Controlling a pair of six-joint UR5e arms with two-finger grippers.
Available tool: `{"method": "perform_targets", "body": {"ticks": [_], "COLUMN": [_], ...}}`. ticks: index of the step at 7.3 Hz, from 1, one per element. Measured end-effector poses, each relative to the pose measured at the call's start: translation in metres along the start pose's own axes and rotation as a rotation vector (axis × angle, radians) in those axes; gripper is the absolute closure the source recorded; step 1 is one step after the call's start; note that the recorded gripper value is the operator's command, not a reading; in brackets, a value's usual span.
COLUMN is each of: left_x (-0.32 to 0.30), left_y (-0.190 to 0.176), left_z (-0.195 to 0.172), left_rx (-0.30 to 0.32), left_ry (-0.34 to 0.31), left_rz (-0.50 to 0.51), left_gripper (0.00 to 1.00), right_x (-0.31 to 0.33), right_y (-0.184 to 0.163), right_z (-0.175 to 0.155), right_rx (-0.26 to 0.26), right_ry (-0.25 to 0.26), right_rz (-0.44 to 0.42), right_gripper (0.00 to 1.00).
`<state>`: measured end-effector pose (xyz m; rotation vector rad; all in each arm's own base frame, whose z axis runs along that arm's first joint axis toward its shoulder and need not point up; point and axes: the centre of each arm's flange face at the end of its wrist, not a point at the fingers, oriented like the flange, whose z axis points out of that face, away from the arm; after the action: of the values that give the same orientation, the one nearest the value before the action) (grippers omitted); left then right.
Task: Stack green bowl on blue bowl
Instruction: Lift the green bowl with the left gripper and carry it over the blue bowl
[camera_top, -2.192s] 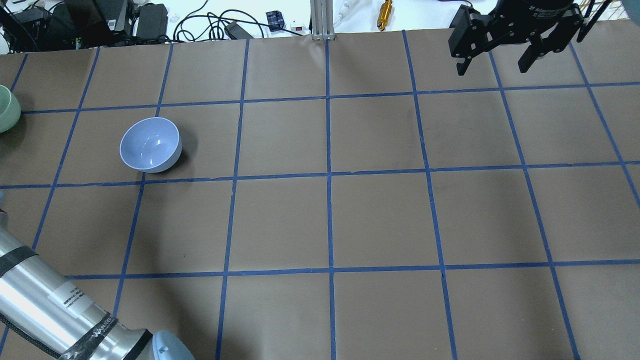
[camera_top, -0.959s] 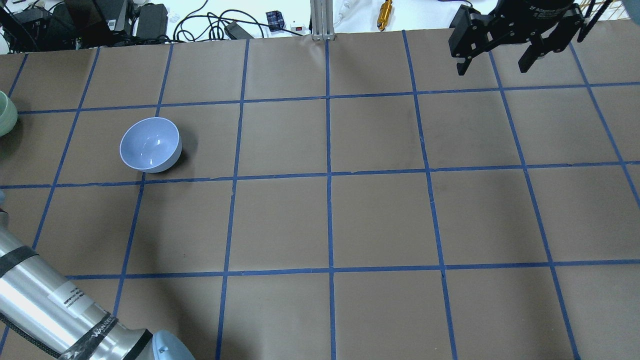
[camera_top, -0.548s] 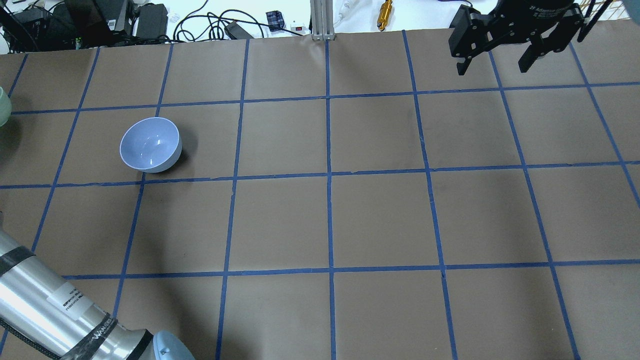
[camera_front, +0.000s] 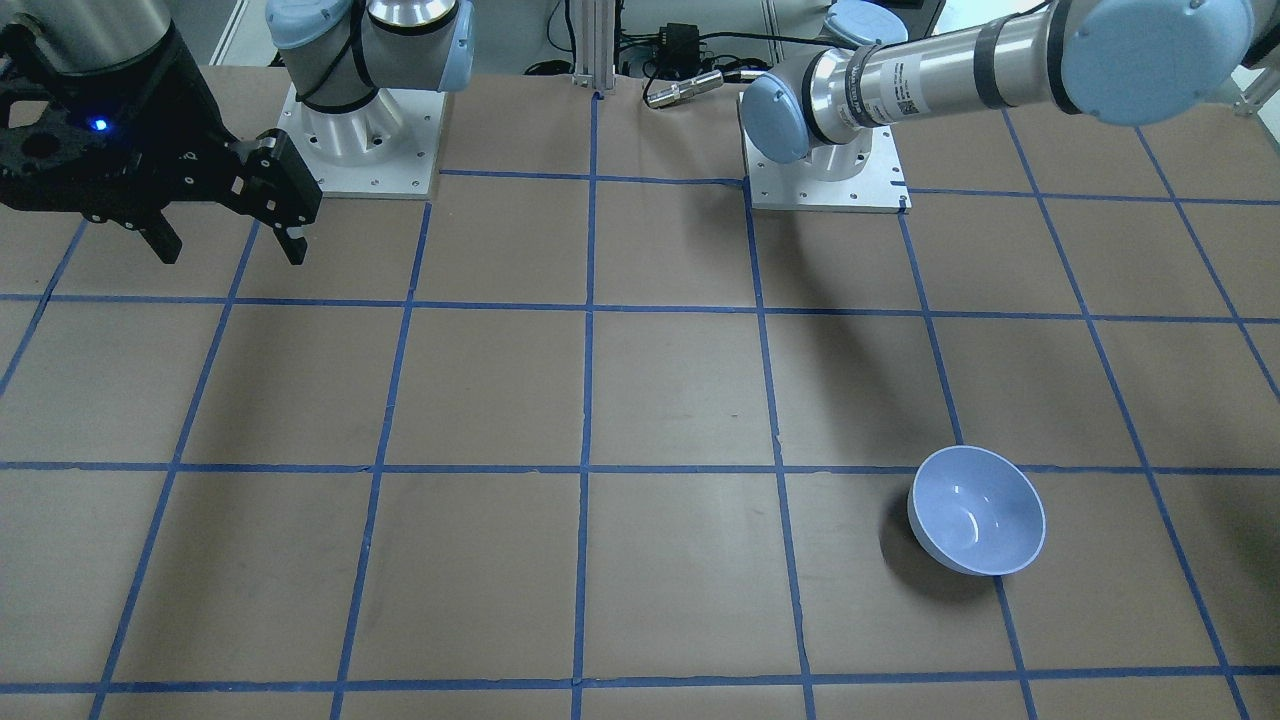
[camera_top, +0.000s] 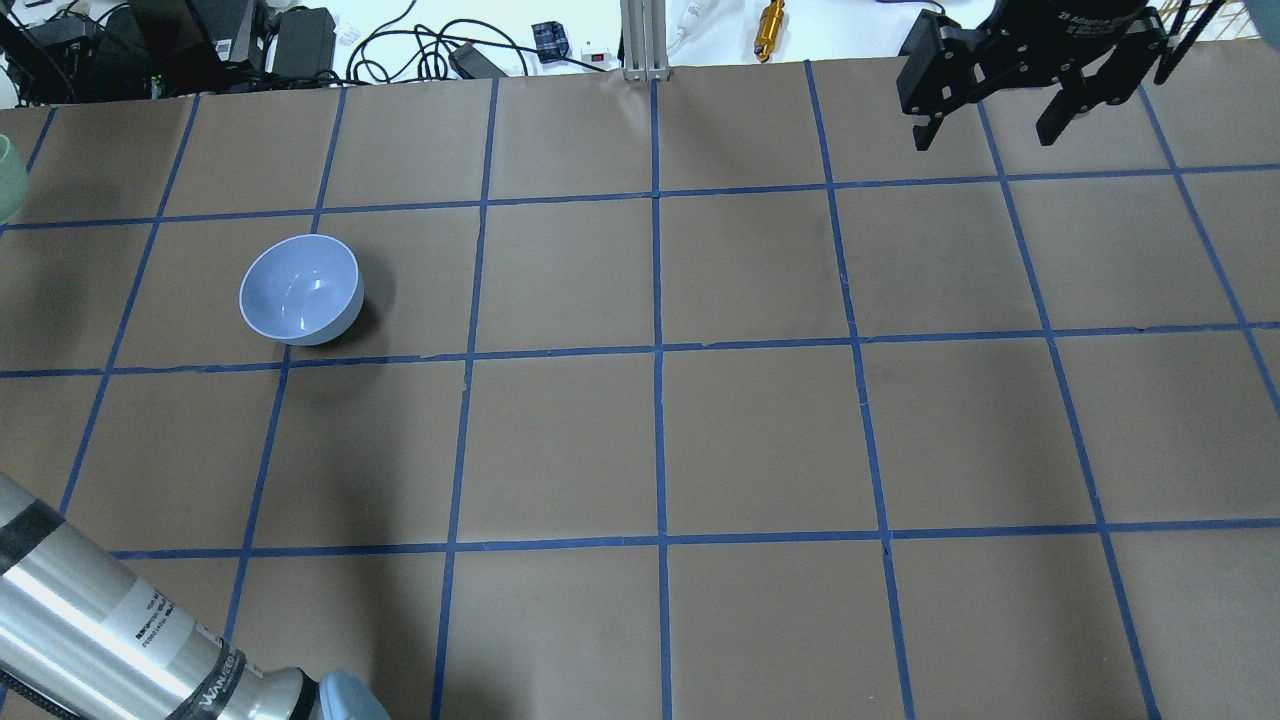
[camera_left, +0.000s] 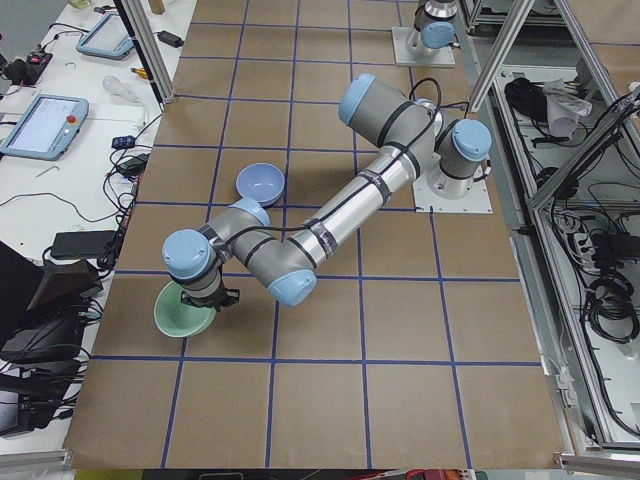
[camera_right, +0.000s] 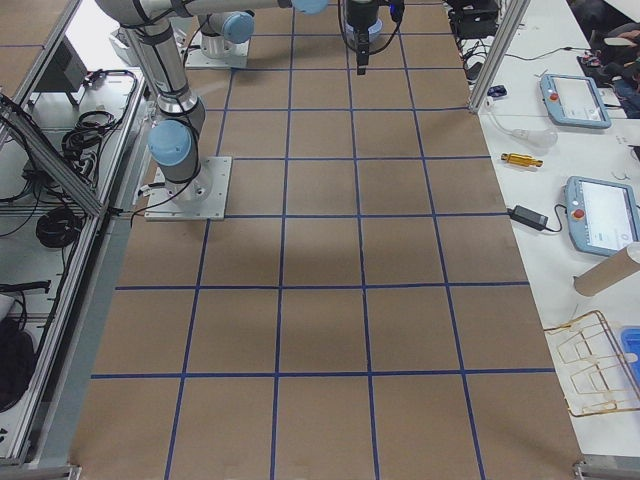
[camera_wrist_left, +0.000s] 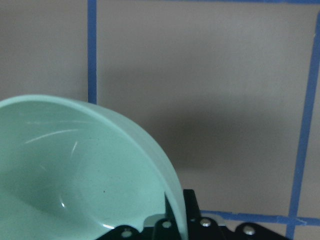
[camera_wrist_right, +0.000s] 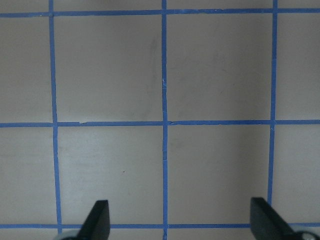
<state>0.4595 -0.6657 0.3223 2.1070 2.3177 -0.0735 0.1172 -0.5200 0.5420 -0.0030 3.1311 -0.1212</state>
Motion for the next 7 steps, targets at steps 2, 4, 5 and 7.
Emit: {"method": "perform_targets", "body": {"ticks": [2,4,5,7], "left_x": [0.035,0.071,0.087,0.113], "left_y": [-0.069,-0.166,-0.223,-0.314], "left_z": [-0.020,-0.026,-0.017,0.001], "left_rx": [0.029,0.039,0.030,-0.009], "left_ry": [0.041,0.083,0.080,0.010], "left_rz": [-0.120,-0.268,-0.320,-0.338], "left_gripper": [1.00,1.00,1.00,1.00], "right_x": [0.000,0.000,0.000,0.000], "right_y": [0.000,0.000,0.000,0.000], "right_z": [0.000,0.000,0.000,0.000], "right_rx": [0.000,0.000,0.000,0.000], "right_ry": [0.000,0.000,0.000,0.000], "right_rz": [0.000,0.000,0.001,0.001], "right_gripper": [0.00,0.00,0.00,0.00]}}
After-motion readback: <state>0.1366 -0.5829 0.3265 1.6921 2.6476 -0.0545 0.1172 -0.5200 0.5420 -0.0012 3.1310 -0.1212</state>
